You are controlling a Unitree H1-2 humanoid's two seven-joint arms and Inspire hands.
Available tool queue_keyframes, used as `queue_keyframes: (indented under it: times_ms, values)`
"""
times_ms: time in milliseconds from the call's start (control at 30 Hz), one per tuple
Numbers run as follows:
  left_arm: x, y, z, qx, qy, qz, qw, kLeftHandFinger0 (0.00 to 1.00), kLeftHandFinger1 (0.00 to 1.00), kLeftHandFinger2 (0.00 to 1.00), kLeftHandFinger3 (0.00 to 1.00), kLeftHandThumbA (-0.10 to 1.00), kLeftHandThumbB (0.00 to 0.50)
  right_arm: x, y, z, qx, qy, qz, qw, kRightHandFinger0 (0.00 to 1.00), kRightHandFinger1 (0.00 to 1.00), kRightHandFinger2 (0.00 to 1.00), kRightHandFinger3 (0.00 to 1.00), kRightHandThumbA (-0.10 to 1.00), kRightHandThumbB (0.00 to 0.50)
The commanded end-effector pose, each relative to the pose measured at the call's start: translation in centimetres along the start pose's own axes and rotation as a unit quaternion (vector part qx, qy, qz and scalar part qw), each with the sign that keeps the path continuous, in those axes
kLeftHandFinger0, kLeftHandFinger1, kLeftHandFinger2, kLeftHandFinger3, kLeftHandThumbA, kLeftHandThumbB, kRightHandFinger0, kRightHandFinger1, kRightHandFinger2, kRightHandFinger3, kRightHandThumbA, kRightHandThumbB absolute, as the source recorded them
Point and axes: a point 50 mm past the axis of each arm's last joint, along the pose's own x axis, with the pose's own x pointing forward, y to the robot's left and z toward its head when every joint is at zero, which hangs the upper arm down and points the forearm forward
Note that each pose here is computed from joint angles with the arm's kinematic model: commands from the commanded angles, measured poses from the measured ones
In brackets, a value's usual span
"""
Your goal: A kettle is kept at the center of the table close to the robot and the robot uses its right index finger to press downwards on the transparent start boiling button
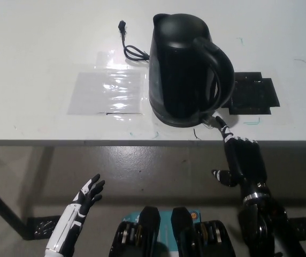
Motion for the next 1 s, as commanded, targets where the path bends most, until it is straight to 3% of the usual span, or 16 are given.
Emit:
queue_keyframes:
  times_ms: [0, 967]
  values:
    - [0.5, 0.5, 1.0, 0.010, -0.028, -0.006, 1.000, 1.00, 1.00, 1.00, 1.00, 1.00, 0.318, 1.5, -1.1, 1.3, 0.010, -0.014, -0.033, 0.999, 0.00, 0.00, 0.00, 1.00, 1.00, 0.262]
    - [0.5, 0.4, 1.2, 0.007, -0.033, -0.010, 0.999, 1.00, 1.00, 1.00, 1.00, 1.00, 0.322, 2.9, -1.3, 2.4, 0.011, -0.019, -0.033, 0.999, 0.00, 0.00, 0.01, 1.00, 1.00, 0.268]
